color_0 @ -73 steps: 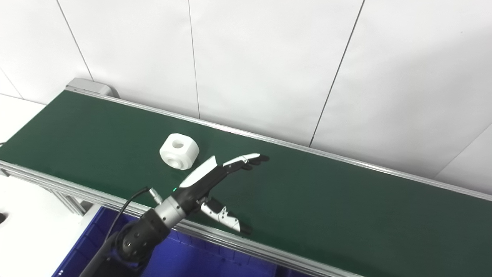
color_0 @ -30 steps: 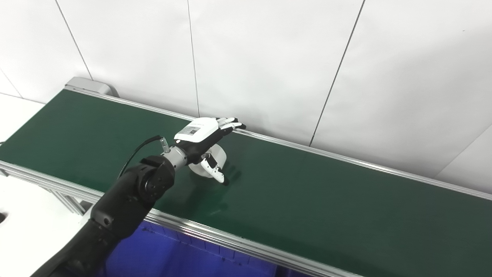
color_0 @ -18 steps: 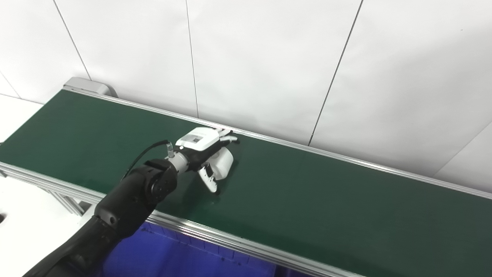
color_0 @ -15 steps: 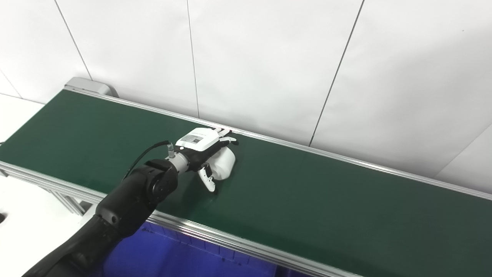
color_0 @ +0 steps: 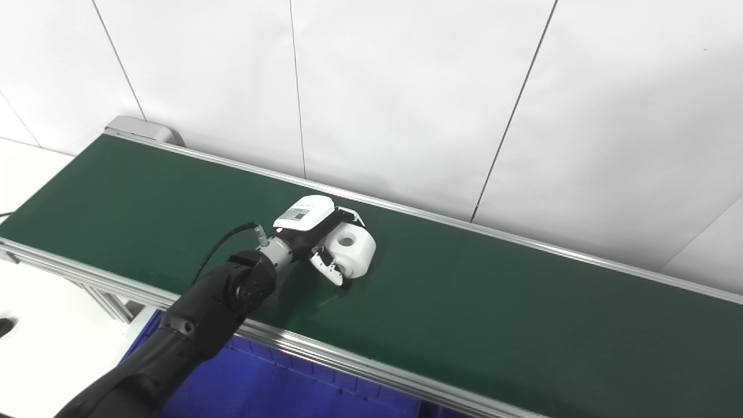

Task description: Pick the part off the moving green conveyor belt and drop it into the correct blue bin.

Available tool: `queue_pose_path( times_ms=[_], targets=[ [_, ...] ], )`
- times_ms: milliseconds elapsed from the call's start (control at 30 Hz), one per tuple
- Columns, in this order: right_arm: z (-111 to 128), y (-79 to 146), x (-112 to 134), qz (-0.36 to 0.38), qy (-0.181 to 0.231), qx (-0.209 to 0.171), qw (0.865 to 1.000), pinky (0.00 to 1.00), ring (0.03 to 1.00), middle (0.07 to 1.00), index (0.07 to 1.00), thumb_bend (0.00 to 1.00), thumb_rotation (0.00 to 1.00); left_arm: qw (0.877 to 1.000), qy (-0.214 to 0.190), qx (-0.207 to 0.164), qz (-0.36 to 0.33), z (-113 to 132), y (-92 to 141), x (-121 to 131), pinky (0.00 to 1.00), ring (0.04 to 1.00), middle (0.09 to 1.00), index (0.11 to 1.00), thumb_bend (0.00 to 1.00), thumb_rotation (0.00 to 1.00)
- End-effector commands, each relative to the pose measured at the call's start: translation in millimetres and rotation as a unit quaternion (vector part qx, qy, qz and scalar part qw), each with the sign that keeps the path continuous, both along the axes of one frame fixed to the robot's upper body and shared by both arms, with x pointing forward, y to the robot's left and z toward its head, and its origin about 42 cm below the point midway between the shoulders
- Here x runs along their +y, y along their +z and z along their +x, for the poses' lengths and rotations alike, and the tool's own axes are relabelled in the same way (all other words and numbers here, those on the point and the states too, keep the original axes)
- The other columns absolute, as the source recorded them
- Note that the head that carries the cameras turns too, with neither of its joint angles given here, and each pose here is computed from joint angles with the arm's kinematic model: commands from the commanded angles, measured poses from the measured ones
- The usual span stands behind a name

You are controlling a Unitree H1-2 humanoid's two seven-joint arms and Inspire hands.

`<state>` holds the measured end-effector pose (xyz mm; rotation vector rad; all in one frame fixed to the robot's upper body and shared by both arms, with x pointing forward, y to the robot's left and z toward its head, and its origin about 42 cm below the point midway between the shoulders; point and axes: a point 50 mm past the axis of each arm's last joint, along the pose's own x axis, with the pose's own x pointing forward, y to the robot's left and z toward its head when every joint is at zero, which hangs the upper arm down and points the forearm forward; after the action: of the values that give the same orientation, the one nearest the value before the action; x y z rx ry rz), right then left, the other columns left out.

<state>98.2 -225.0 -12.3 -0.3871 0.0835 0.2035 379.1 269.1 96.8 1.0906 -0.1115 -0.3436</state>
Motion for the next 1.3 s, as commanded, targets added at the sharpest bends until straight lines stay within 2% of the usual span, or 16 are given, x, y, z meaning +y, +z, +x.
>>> queue_pose_path(
  times_ms=[0, 167, 300, 467, 667, 833, 967, 1133, 1267],
  targets=[
    [2, 11, 1, 0.024, 0.002, -0.03, 0.999, 0.65, 0.736, 0.803, 0.868, 0.8, 0.31, 1.0, 0.004, -0.009, -0.014, 1, 3, 3, 0.43, 0.429, 0.506, 0.484, 0.5, 0.0],
    [1, 12, 2, 0.024, 0.003, -0.034, 0.999, 0.64, 0.736, 0.805, 0.872, 0.79, 0.32, 0.997, 0.018, -0.027, -0.066, -7, 9, 6, 0.45, 0.453, 0.512, 0.467, 0.5, 0.0],
    [0, 14, 5, 0.021, 0.003, -0.044, 0.999, 0.64, 0.728, 0.799, 0.869, 0.78, 0.31, 0.99, 0.021, -0.044, -0.133, -22, 18, 13, 0.48, 0.483, 0.519, 0.45, 0.5, 0.0],
    [-4, 19, 6, 0.031, 0.005, -0.046, 0.998, 0.65, 0.733, 0.804, 0.874, 0.78, 0.34, 0.981, 0.006, -0.075, -0.18, -45, 31, 19, 0.42, 0.449, 0.523, 0.46, 0.5, 0.0],
    [-8, 28, 10, 0.044, 0.008, -0.051, 0.998, 0.67, 0.751, 0.816, 0.882, 0.77, 0.36, 0.972, -0.005, -0.094, -0.217, -86, 41, 25, 0.45, 0.47, 0.523, 0.449, 0.5, 0.0],
    [-9, 37, 13, 0.055, 0.007, -0.061, 0.997, 0.67, 0.755, 0.816, 0.879, 0.78, 0.37, 0.965, -0.015, -0.088, -0.245, -116, 37, 25, 0.42, 0.449, 0.533, 0.457, 0.5, 0.0],
    [-6, 43, 18, 0.061, 0.011, -0.071, 0.996, 0.68, 0.758, 0.82, 0.883, 0.76, 0.36, 0.959, -0.017, -0.073, -0.273, -141, 24, 24, 0.48, 0.5, 0.515, 0.441, 0.5, 0.0],
    [-3, 48, 20, 0.072, 0.009, -0.073, 0.995, 0.68, 0.758, 0.818, 0.882, 0.77, 0.36, 0.959, -0.008, -0.048, -0.279, -165, 7, 21, 0.49, 0.506, 0.517, 0.435, 0.5, 0.0],
    [-1, 50, 19, 0.075, 0.008, -0.073, 0.995, 0.68, 0.757, 0.814, 0.881, 0.77, 0.36, 0.962, 0.0, -0.028, -0.272, -179, 2, 17, 0.47, 0.493, 0.52, 0.444, 0.5, 0.0]
  ],
)
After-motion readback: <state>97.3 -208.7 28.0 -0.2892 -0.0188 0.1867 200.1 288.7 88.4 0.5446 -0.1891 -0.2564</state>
